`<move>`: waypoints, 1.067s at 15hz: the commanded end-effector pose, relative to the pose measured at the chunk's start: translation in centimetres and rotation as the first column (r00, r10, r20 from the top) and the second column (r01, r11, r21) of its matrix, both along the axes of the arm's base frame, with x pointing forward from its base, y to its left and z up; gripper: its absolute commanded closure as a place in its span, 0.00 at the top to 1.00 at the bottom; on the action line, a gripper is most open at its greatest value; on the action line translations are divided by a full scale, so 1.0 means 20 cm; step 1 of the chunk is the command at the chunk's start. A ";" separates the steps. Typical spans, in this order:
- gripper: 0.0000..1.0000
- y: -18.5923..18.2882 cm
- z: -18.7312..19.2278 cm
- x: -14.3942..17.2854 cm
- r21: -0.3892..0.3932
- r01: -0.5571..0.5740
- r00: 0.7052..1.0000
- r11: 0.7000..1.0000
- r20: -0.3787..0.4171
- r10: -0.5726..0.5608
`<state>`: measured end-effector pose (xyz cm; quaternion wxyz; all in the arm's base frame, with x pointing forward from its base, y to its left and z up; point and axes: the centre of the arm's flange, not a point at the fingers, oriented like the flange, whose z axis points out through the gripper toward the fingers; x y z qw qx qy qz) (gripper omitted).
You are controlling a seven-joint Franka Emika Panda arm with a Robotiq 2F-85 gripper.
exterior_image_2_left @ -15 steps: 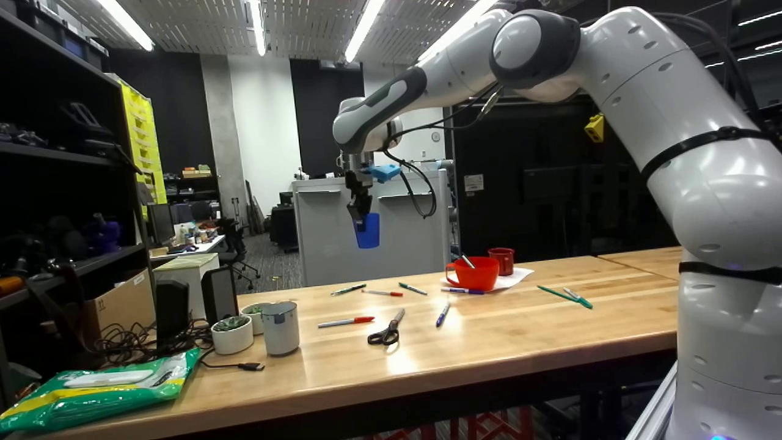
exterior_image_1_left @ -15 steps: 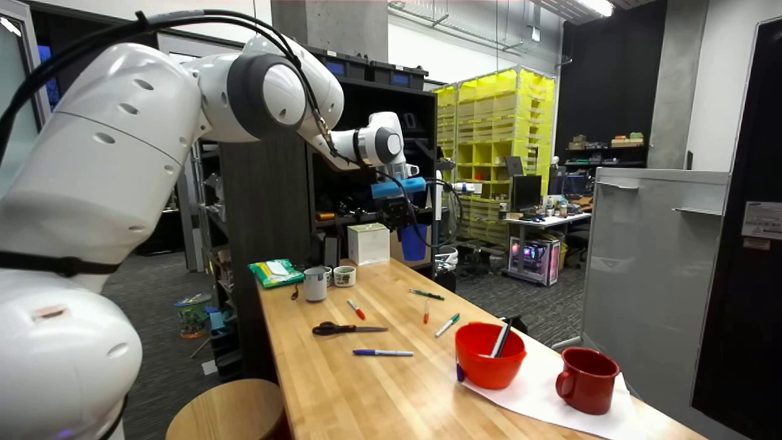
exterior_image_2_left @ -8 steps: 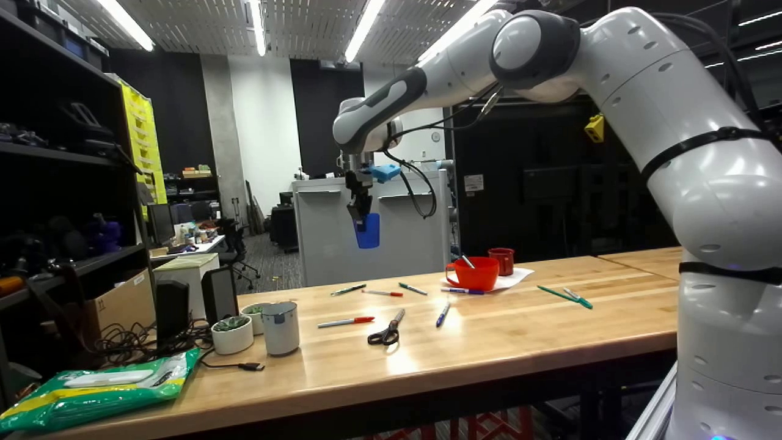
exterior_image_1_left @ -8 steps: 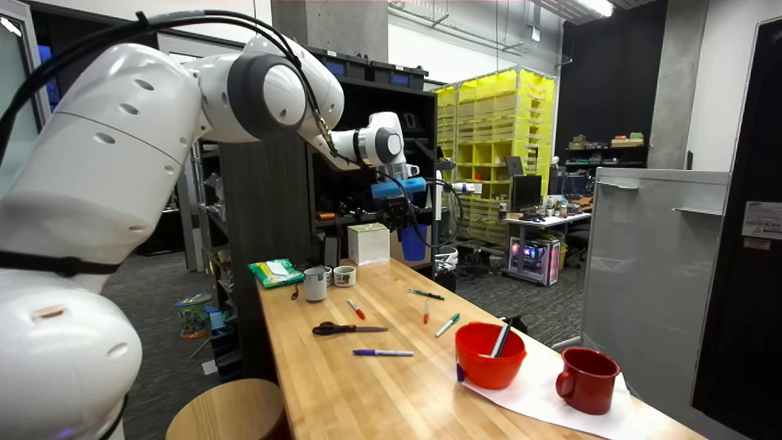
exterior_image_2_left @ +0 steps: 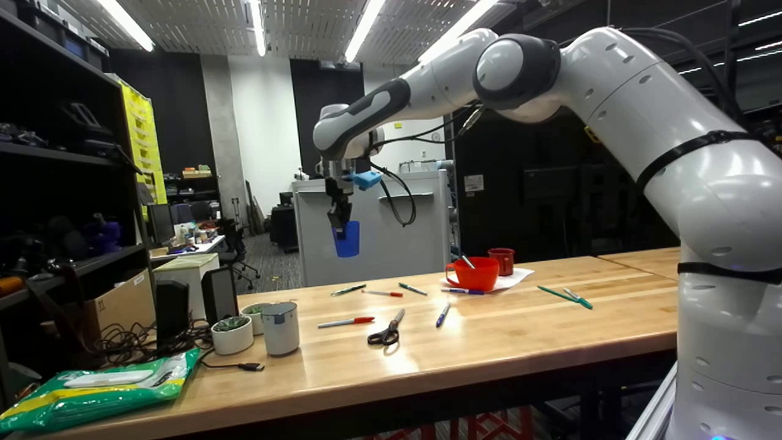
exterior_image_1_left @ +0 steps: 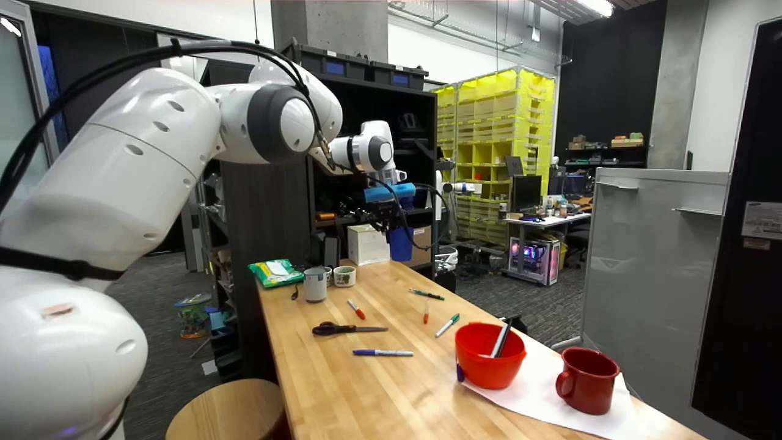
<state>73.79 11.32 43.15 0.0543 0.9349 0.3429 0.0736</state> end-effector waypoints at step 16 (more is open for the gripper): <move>0.01 0.62 -0.35 0.41 0.005 -0.328 0.945 0.945 -0.005 0.328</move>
